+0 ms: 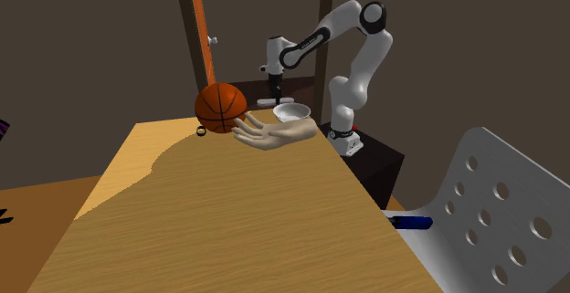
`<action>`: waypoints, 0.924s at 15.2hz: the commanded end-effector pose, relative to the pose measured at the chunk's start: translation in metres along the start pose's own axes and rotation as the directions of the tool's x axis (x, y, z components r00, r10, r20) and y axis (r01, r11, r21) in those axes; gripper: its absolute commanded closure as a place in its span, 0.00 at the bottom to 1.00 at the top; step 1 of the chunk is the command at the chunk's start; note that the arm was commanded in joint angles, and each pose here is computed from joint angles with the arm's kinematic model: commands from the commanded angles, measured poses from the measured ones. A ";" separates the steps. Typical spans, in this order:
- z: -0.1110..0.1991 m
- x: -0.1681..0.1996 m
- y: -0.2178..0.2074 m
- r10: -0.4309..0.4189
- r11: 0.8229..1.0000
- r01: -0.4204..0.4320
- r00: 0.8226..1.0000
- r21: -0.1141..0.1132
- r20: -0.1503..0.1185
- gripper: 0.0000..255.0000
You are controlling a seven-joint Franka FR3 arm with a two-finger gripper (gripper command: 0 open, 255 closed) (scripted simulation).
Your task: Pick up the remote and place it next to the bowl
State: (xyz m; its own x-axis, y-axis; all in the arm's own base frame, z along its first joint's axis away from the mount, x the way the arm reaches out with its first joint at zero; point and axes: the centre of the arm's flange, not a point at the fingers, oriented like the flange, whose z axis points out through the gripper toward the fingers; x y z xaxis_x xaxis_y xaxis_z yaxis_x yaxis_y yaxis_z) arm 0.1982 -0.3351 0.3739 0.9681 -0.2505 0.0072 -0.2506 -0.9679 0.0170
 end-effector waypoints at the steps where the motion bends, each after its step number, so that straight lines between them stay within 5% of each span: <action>1: 0.010 -0.001 0.000 0.000 1.000 0.000 1.000 0.000 -0.001 1.00; 11: 0.027 -0.001 0.000 0.000 1.000 0.000 1.000 0.000 -0.001 1.00; 12: 0.027 -0.001 0.000 0.000 1.000 0.000 1.000 0.000 -0.001 0.00; 14: 0.027 -0.001 0.000 0.000 1.000 0.000 1.000 0.000 -0.001 0.00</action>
State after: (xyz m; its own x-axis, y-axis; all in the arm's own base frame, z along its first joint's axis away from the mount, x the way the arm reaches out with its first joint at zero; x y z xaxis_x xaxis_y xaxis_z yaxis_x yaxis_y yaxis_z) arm 0.1973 -0.3354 0.3466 0.9681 -0.2505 0.0081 -0.2506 -0.9679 0.0173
